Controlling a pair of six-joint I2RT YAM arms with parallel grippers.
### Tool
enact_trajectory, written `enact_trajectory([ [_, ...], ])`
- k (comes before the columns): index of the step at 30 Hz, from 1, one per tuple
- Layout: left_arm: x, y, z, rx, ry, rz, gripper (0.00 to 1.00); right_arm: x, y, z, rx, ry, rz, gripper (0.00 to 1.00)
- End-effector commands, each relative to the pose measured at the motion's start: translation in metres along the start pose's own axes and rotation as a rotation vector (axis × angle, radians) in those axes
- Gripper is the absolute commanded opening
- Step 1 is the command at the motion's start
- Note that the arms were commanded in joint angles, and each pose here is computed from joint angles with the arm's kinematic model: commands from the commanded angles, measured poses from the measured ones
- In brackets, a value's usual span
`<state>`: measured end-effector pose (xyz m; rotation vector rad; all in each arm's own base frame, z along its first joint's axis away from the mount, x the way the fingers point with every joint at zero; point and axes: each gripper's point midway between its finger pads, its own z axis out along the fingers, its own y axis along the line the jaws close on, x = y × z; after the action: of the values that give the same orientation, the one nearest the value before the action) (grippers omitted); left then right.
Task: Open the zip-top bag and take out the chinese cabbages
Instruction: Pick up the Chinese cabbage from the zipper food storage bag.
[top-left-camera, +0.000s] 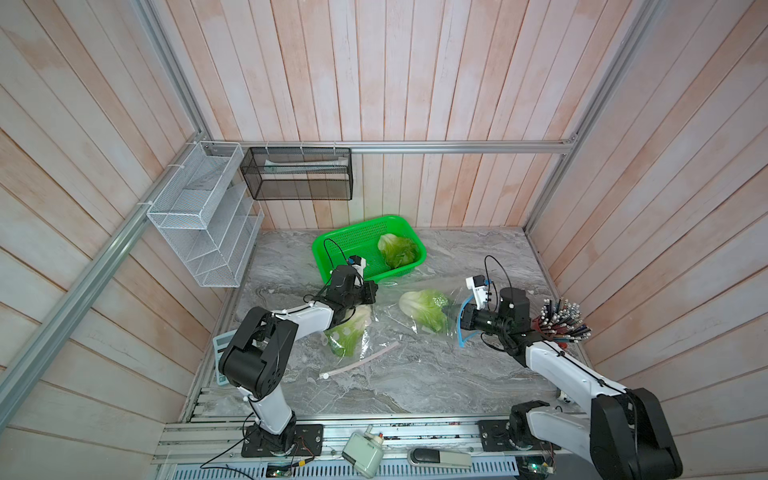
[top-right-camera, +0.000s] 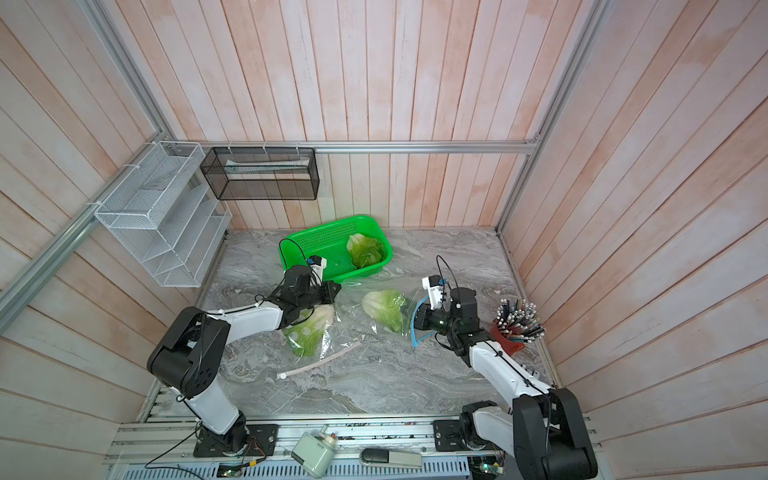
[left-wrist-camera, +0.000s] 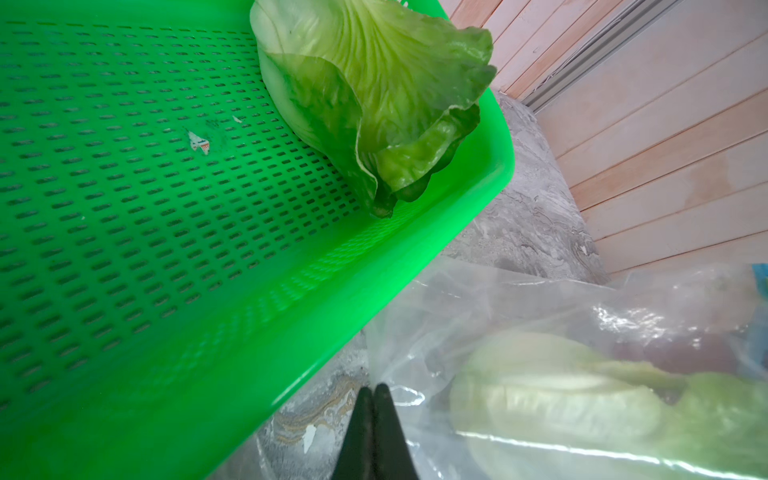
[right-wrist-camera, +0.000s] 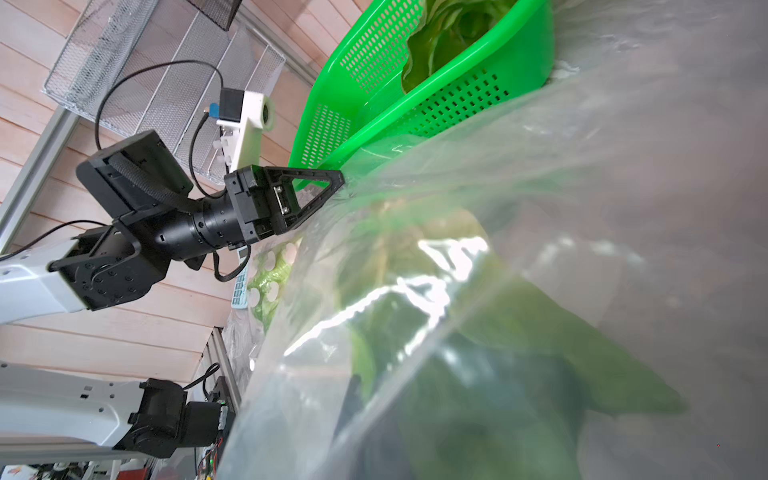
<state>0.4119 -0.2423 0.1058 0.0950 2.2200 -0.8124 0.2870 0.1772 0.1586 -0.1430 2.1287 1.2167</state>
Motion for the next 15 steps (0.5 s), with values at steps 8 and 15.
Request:
enact_trajectory([
  [8, -0.001, 0.002, -0.003, -0.047, -0.008, 0.03, 0.0, -0.029, 0.013, -0.013, 0.003, -0.101, 0.044, 0.0],
  [15, 0.003, 0.003, 0.0, -0.059, 0.0, 0.034, 0.0, -0.037, 0.019, -0.008, 0.036, -0.114, 0.038, 0.0],
])
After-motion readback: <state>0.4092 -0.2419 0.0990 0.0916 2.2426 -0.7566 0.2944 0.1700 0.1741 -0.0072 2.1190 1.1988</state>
